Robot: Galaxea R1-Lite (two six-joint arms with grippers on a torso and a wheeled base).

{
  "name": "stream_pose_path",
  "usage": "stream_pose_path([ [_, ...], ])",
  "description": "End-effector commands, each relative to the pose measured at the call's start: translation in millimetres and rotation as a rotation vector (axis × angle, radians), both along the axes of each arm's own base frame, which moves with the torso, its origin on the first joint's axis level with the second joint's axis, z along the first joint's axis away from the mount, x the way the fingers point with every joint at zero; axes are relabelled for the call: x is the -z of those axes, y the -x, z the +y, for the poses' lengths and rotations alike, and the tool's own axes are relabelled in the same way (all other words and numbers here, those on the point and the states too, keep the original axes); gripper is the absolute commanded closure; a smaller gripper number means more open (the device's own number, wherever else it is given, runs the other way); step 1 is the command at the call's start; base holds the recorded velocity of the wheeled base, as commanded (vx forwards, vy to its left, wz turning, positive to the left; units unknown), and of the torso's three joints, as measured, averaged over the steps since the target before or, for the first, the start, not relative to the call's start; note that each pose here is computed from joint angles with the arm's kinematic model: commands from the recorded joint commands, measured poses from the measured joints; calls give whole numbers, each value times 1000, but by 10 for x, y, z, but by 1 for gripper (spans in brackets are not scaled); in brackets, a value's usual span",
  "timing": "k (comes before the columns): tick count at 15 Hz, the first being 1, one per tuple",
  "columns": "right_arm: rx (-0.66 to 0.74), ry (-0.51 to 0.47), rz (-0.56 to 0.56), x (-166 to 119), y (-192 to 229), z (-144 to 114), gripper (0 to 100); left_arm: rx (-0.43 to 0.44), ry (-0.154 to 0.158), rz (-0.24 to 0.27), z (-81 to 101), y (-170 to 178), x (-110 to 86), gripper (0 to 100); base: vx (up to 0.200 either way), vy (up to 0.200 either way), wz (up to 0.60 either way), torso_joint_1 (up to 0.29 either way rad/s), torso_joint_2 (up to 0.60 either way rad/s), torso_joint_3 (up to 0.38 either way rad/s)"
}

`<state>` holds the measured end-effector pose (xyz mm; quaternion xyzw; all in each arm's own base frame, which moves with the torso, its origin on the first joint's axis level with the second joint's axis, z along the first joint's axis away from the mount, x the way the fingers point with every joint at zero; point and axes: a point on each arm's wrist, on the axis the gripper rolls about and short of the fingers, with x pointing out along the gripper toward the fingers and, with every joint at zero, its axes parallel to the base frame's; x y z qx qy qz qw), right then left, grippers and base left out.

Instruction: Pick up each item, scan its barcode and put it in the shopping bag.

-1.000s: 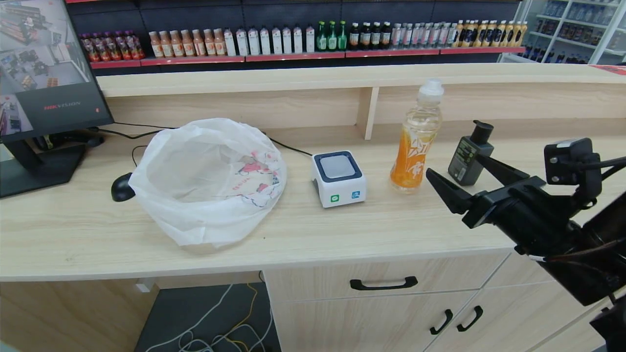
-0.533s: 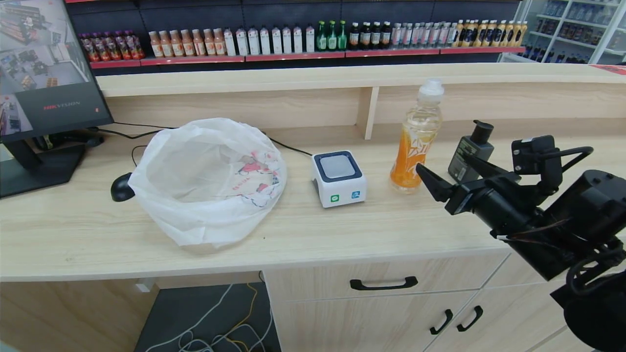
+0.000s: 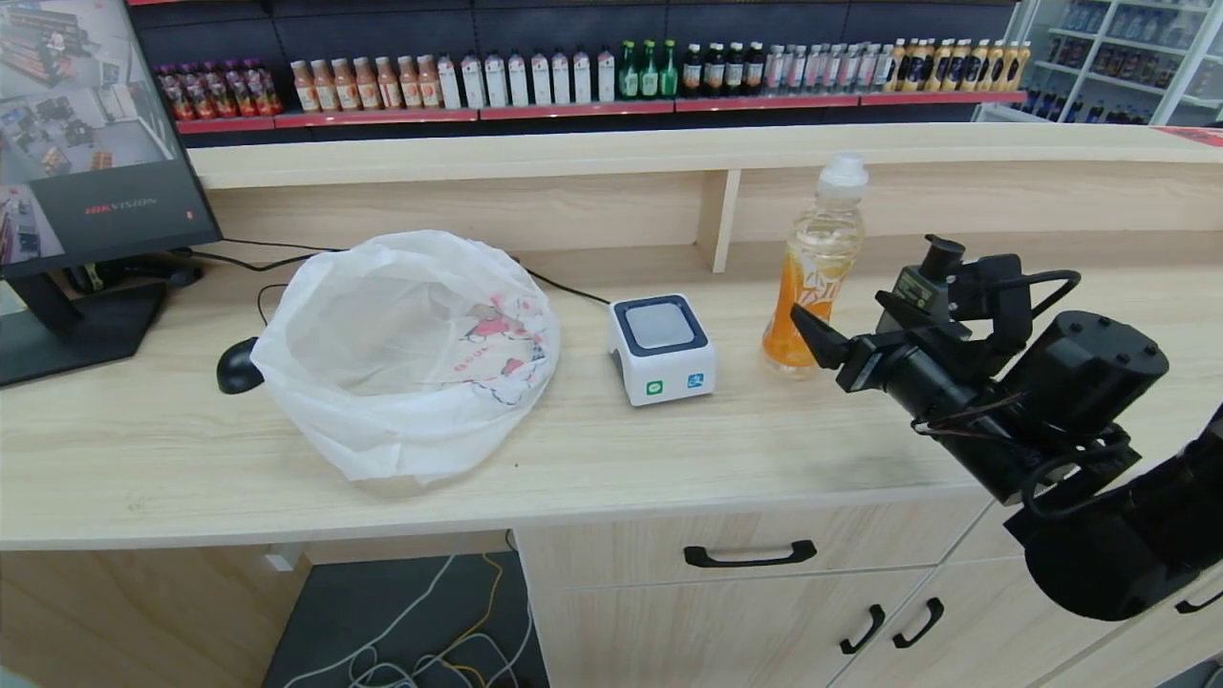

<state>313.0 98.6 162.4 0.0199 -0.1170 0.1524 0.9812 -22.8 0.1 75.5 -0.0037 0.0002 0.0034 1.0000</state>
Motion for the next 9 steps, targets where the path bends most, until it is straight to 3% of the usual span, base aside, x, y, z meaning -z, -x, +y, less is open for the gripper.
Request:
stream_pose_path([
  [1, 8, -2, 22, 59, -55, -9, 0, -1, 0, 0, 0, 0, 0, 0, 0, 0, 0, 0, 0, 0],
  [9, 18, -25, 65, -13, -329, 44, 0, -1, 0, 1, 0, 0, 2, 0, 0, 0, 0, 0, 0, 0],
])
